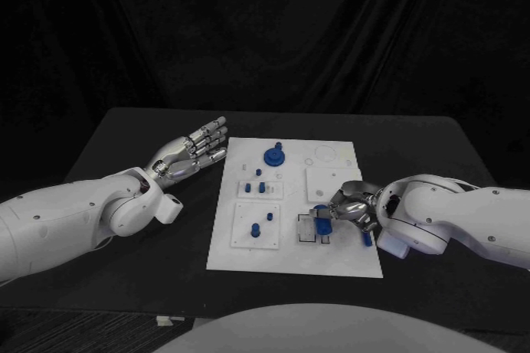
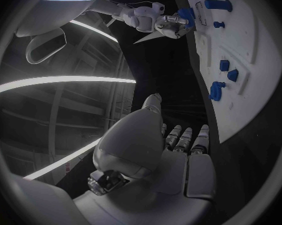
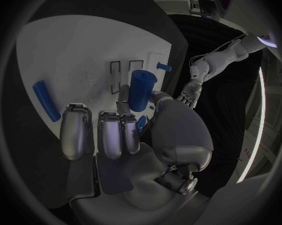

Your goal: Assemble the parts on the task board

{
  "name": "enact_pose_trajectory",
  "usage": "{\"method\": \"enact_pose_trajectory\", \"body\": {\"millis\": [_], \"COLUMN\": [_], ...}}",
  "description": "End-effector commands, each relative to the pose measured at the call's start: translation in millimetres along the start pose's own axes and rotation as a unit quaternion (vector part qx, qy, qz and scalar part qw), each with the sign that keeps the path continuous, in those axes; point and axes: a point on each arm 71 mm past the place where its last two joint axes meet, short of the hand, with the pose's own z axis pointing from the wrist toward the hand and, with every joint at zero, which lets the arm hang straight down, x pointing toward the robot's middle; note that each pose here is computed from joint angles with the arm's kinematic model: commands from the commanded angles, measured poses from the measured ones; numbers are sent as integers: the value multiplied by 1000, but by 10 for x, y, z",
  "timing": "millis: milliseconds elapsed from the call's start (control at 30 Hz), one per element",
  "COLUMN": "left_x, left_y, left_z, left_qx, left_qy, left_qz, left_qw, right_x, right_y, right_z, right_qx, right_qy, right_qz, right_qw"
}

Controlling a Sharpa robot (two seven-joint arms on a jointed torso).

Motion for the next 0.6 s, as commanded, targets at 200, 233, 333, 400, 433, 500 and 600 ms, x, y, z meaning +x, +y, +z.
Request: {"method": "enact_pose_trajectory", "body": {"millis": [200,233,333,400,433,500,600], "left_x": [33,33,31,31,32,32,32], "left_y": [-2,-2,0,1,2,3,4], "left_z": [23,24,24,25,25,25,26], "left_qx": [6,6,5,5,5,5,5], "left_qy": [6,7,7,7,7,7,7], "left_qz": [-8,-8,-8,-8,-8,-9,-9], "left_qw": [1000,1000,1000,1000,1000,1000,1000], "right_x": [72,79,98,105,108,112,119], "right_y": [1,4,13,19,22,28,33], "right_z": [60,66,82,90,94,103,110], "right_qx": [24,25,27,27,27,27,27], "right_qy": [29,31,37,38,38,39,41], "right_qz": [-10,-12,-16,-17,-17,-18,-20], "right_qw": [999,999,999,999,999,999,999]}}
